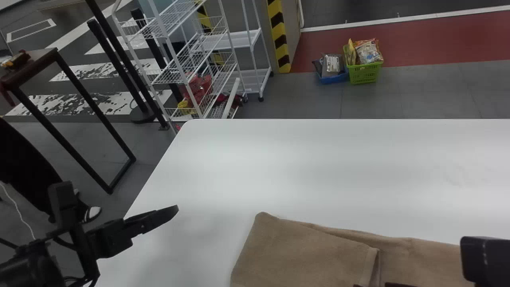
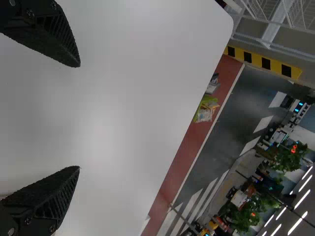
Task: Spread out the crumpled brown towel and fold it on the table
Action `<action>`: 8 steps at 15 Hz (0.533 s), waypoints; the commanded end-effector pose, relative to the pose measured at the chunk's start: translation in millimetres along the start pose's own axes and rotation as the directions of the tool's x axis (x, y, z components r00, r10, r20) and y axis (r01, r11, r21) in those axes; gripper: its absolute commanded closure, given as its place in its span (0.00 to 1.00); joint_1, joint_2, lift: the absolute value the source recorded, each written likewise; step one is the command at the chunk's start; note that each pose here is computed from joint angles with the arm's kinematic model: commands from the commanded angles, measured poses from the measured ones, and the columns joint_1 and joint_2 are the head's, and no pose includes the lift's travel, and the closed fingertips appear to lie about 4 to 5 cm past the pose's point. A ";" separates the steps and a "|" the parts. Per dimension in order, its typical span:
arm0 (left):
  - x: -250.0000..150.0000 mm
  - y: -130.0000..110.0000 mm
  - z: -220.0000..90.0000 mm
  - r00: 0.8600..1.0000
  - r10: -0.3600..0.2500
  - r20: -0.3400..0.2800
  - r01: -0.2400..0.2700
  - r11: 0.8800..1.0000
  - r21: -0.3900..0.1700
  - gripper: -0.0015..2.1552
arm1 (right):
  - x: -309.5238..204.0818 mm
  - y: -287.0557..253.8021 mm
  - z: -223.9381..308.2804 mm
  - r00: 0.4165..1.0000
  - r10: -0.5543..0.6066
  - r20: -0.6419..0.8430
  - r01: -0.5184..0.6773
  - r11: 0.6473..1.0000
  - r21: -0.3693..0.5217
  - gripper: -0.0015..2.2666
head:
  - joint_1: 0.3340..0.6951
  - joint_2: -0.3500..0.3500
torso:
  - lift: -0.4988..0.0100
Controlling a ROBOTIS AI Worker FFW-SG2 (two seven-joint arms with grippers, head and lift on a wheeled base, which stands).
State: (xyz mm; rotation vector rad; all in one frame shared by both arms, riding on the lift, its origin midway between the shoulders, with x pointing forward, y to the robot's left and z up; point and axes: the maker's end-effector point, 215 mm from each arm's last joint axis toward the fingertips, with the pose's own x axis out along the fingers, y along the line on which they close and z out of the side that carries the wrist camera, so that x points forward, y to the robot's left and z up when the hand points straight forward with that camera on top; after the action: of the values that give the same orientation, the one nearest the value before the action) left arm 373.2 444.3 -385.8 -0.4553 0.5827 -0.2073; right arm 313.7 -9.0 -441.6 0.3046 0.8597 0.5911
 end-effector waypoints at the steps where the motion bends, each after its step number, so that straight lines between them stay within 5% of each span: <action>1: -1.7 1.7 1.4 1.000 0.003 0.003 -0.003 1.000 0.001 0.03 | 2.6 0.7 1.6 1.000 0.001 0.000 -0.001 1.000 -0.001 0.20 | 1.00 1.00 | 0.73; 4: -1.5 0.6 1.6 1.000 -0.001 0.004 0.001 1.000 0.000 0.03 | 6.7 -2.0 2.5 1.000 -0.004 -0.007 0.004 1.000 -0.006 0.21 | 1.00 1.00 | 0.73; 8: -3.7 1.9 2.3 1.000 0.001 0.007 -0.001 1.000 -0.001 0.03 | 10.4 -1.8 -2.8 0.999 0.004 -0.043 -0.004 1.000 -0.003 0.38 | 1.00 1.00 | 0.73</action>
State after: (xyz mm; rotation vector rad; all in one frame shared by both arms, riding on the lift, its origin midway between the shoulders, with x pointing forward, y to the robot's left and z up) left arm 372.0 447.1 -383.5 -0.4567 0.5767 -0.2059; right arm 318.3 -6.9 -450.4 0.2855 0.8915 0.5979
